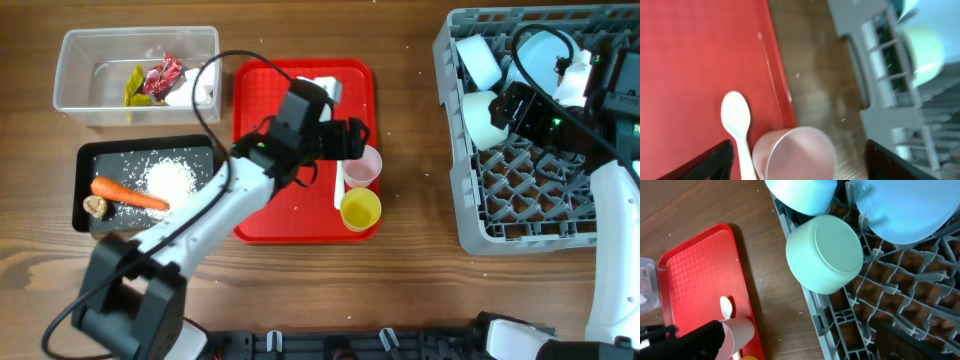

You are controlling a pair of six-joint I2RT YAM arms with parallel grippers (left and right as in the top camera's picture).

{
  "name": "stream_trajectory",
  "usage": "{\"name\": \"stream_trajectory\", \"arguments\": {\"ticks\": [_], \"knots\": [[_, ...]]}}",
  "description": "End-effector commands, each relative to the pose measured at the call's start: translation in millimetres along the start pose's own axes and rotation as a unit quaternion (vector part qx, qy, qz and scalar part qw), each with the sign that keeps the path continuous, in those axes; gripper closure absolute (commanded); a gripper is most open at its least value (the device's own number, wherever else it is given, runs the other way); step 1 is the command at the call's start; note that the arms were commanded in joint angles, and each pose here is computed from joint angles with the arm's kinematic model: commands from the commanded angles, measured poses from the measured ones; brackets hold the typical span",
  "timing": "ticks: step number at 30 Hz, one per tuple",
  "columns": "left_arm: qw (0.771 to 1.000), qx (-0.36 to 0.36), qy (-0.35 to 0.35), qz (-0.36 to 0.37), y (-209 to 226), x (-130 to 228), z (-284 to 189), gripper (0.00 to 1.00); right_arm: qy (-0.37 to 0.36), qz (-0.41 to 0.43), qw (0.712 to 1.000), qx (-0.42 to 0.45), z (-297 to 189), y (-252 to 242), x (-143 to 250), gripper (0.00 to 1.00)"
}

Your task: Sort waste into correct bins and load items into the dishwasher rack

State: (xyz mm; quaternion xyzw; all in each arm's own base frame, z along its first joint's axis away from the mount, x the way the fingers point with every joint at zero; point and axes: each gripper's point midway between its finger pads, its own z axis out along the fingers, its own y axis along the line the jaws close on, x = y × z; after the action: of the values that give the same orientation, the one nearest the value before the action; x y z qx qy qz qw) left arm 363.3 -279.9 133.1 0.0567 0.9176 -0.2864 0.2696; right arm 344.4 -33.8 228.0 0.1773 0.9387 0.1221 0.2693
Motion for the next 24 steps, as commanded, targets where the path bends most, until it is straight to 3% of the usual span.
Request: {"name": "stream_trajectory", "arguments": {"ticks": [1,9,12,16,19,21,24], "knots": [[0.998,-0.046,0.032,0.001,19,22,22,0.30,0.001,-0.011,1.000,-0.008,-3,3,2,0.00],[0.994,-0.075,0.079,-0.009,41,49,45,0.70,0.000,-0.011,1.000,-0.004,-3,2,2,0.00],[0.994,-0.075,0.079,-0.010,42,48,44,0.96,0.000,-0.011,1.000,-0.003,-3,1,2,0.00],[0.996,-0.070,0.058,-0.017,40,34,34,0.96,-0.002,-0.011,1.000,-0.003,-3,1,1,0.00],[0.997,-0.047,0.027,-0.053,46,3,-1,0.96,-0.003,-0.012,1.000,-0.008,-3,3,0,0.00],[0.997,0.004,0.022,-0.080,45,-14,-27,0.96,-0.002,-0.039,0.998,-0.048,-3,17,0,0.00],[0.972,0.208,0.030,-0.102,35,-44,-92,0.96,-0.003,-0.102,0.976,-0.192,-1,66,6,0.00]]}}
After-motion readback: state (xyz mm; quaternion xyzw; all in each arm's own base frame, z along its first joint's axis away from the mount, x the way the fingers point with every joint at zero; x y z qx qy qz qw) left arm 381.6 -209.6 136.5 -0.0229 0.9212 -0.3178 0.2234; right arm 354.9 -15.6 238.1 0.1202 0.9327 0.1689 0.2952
